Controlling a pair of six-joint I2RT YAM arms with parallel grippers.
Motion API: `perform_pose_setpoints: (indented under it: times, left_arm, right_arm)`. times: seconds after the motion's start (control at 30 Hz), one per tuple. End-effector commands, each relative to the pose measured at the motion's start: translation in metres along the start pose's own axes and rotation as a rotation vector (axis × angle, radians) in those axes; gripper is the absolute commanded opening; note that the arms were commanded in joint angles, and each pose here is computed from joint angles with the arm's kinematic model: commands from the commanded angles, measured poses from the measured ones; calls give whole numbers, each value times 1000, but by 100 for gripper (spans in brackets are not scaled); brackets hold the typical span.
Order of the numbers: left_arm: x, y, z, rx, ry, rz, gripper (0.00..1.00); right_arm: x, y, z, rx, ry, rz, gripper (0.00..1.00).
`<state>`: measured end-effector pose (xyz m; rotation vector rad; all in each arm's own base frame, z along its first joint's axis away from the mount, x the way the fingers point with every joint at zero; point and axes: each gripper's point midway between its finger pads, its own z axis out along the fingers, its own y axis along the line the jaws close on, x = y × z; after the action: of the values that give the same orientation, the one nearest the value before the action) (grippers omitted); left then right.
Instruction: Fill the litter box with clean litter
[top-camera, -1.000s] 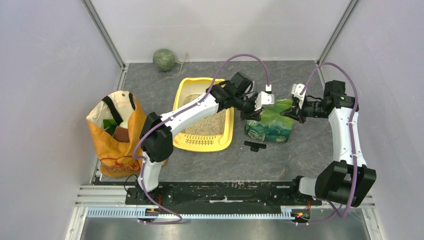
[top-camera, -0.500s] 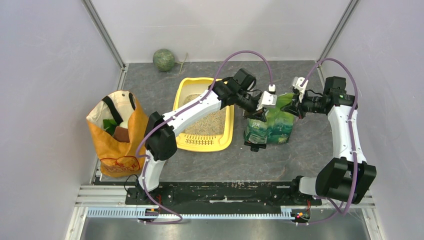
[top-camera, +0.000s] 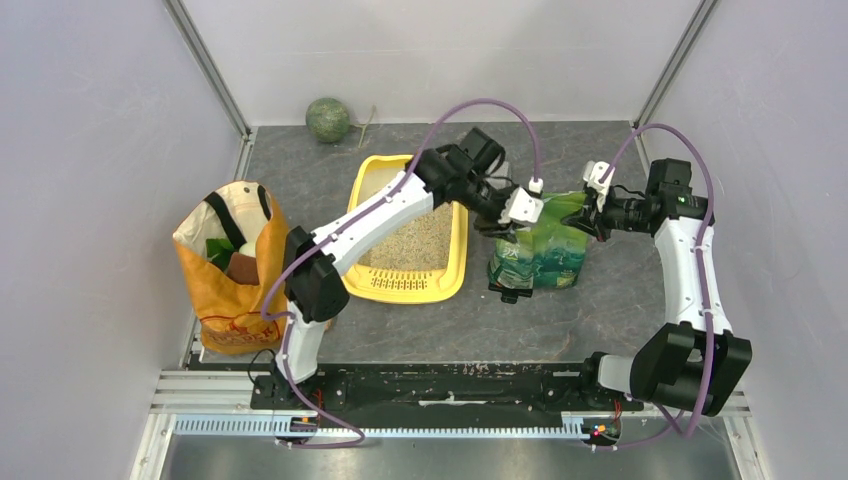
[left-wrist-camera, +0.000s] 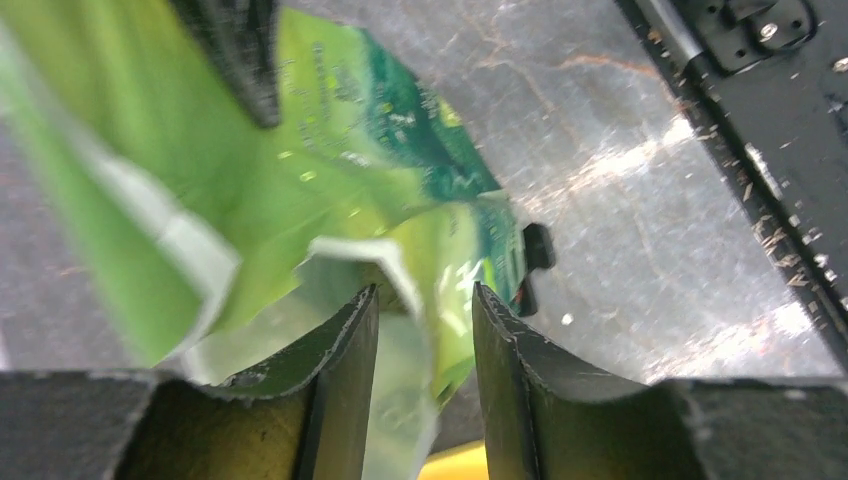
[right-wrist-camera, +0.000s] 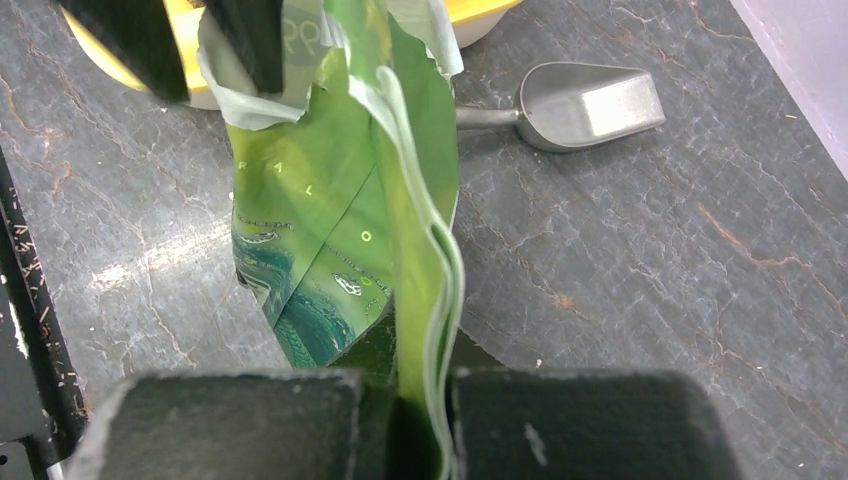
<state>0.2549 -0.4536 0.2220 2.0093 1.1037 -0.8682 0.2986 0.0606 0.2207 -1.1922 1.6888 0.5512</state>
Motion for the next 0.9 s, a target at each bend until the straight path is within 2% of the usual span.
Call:
perform_pose_setpoints:
  times: [0.0,0.27,0.53,0.67,0.77,0.87]
  left_arm:
    - [-1,11,-37,28,71,174,47]
    - [42,-10,-28,161,174,266,46]
    - [51,-18,-20,213,206,333,45]
    - [40,-5,-10,177,163,383,5]
    - [16,26,-2,26,108,425,2]
    - [-30,61,-8,-143,-16,482,2]
  right_arm:
    - [-10,-1,-1,-7,-29,-40,0]
    - [-14,3,-3,-10,-33,-56,0]
    - [-13,5,-3,-20,-37,-51,0]
    - [-16,3,-2,-16,-48,-36,0]
    - [-23,-9,-4,26,-57,-23,0]
    - [-40,-25,-10,67,-73,-36,0]
